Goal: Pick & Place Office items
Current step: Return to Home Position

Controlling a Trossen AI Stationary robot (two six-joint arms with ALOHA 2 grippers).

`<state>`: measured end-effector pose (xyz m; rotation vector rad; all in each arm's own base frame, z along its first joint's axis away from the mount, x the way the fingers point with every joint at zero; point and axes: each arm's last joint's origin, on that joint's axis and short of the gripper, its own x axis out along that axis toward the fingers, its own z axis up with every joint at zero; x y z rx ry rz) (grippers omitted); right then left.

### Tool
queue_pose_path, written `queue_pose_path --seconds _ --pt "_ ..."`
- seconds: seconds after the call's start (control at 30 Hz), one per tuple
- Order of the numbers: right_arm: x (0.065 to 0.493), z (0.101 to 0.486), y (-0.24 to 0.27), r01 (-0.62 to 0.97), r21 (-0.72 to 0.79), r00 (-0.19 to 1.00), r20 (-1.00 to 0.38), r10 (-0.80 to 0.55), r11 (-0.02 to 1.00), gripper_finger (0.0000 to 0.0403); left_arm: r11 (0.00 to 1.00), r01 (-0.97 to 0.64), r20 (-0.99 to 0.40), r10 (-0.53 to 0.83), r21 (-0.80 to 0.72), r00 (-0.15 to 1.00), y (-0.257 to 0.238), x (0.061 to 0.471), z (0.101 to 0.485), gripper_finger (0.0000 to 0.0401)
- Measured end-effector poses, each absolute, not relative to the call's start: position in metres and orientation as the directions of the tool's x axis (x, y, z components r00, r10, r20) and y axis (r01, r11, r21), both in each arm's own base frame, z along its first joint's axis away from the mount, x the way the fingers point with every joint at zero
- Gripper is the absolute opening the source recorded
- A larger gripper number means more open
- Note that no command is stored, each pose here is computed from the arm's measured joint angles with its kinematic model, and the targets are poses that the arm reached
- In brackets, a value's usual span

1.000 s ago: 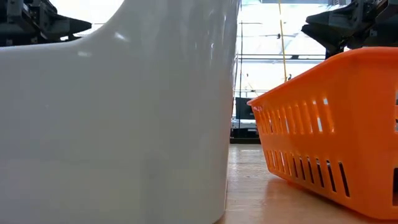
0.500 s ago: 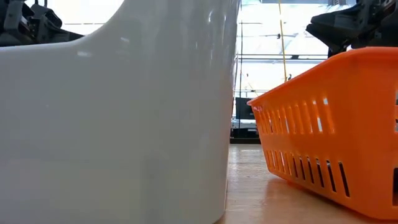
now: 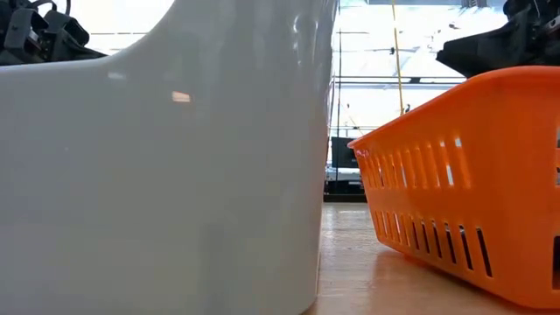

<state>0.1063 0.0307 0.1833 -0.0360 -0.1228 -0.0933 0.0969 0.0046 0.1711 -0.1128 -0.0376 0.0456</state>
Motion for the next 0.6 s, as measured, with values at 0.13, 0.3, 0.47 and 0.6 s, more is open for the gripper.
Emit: queue_pose_path --seconds 0.13,0.3,0.47,0.6 --pt "0.102 0.184 0.027 0.054 -0.035 0.989 0.141 -0.048 0.998 0.0112 0.993 -0.044 0.036 0.048 -0.112 0.998 0.005 0.097 0.171 0.0244" --pt "0.102 0.179 0.015 0.1 -0.032 0.99 0.102 -0.096 0.994 0.0112 0.993 -0.043 0.038 0.048 -0.112 0.998 0.005 0.097 0.171 0.0244" --pt "0.101 0.172 0.005 0.092 -0.019 0.995 0.034 -0.092 0.996 0.0112 0.993 -0.044 0.039 0.048 -0.112 0.998 0.005 0.097 0.171 0.0244" --pt "0.1 0.168 -0.001 0.118 -0.021 0.993 -0.004 -0.118 0.993 0.0112 0.993 -0.044 0.039 0.048 -0.112 0.998 0.005 0.097 0.171 0.0244"
